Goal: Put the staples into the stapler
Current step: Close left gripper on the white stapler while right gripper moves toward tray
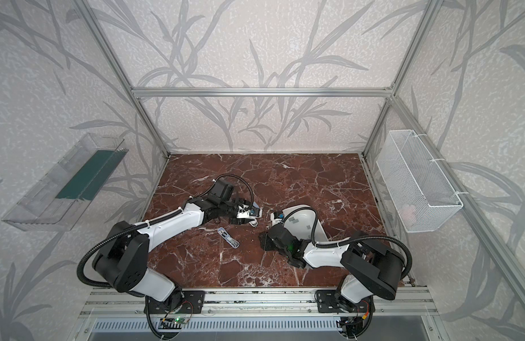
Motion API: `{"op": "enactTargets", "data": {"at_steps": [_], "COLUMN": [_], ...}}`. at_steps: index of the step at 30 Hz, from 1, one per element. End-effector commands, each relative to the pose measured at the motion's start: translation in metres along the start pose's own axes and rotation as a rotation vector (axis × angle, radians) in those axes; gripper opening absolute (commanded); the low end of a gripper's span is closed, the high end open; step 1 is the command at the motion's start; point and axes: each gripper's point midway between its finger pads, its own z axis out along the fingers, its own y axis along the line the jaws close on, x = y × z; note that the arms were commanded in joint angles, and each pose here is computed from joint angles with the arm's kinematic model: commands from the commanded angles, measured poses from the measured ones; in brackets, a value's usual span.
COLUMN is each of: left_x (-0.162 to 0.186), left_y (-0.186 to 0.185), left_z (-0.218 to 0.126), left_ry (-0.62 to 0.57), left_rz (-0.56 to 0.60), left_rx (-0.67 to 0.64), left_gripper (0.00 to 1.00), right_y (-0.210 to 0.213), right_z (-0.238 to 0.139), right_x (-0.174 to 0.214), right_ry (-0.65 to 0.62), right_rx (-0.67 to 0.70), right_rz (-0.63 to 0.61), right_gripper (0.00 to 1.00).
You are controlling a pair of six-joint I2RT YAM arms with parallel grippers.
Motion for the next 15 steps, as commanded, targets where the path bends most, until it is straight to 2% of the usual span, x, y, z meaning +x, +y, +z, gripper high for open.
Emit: {"op": "enactTargets", "data": {"at_steps": [1,10,15], "left_x": [0.016,0.037,0.052], "left_y": [-0.029,-0.031,-0.014], "left_z": [0.002,0.024,0.034], "left_ry": [0.008,0.047,0.107], "left_rz": [-0.005,-0.015,0.016], "left_rx": [0.14,0.173,0.122], "left_gripper": [0.49,0.49,0.5], "right_y": [-0.031,-0.042,-0.038], "right_z": [-0.004,-0.019,-0.02], "right_x": [-0.001,-0.01,-0.008], "right_ry": [-0.007,-0.03,-0.017], "right_rx": [0.092,0.127,0.103], "right_rz": [-0.04,-0.094,-0.096], "right_gripper": [0.51,0.52,0.52]}}
